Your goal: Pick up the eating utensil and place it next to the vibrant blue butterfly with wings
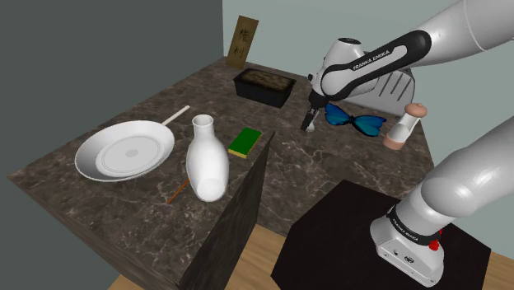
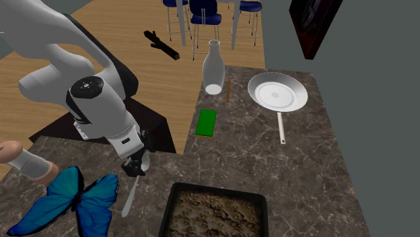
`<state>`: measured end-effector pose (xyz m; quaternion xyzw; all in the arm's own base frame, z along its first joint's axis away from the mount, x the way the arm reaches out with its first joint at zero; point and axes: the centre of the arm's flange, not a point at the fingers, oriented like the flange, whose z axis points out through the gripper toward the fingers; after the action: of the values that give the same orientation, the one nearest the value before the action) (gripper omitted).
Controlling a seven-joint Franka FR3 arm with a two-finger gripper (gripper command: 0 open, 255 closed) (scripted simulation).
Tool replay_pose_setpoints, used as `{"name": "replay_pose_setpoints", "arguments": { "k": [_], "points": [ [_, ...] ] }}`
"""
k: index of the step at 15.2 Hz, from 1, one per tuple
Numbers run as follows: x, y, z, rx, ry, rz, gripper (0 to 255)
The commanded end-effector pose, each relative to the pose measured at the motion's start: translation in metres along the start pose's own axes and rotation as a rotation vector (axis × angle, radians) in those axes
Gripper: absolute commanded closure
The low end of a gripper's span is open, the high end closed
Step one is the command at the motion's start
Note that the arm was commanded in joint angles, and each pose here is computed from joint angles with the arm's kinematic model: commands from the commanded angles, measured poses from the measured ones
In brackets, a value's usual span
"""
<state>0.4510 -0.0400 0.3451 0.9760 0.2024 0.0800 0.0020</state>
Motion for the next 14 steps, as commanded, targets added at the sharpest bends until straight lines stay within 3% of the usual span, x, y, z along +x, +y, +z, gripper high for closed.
{"name": "replay_pose_setpoints", "arguments": {
  "k": [1, 2, 6, 14],
  "points": [
    [0.000, 0.000, 0.000, 0.000, 0.000, 0.000, 0],
    [0.000, 0.000, 0.000, 0.000, 0.000, 0.000, 0],
    [0.000, 0.000, -0.050, 0.000, 0.000, 0.000, 0],
    [0.000, 0.000, -0.050, 0.000, 0.000, 0.000, 0]
  ]
}}
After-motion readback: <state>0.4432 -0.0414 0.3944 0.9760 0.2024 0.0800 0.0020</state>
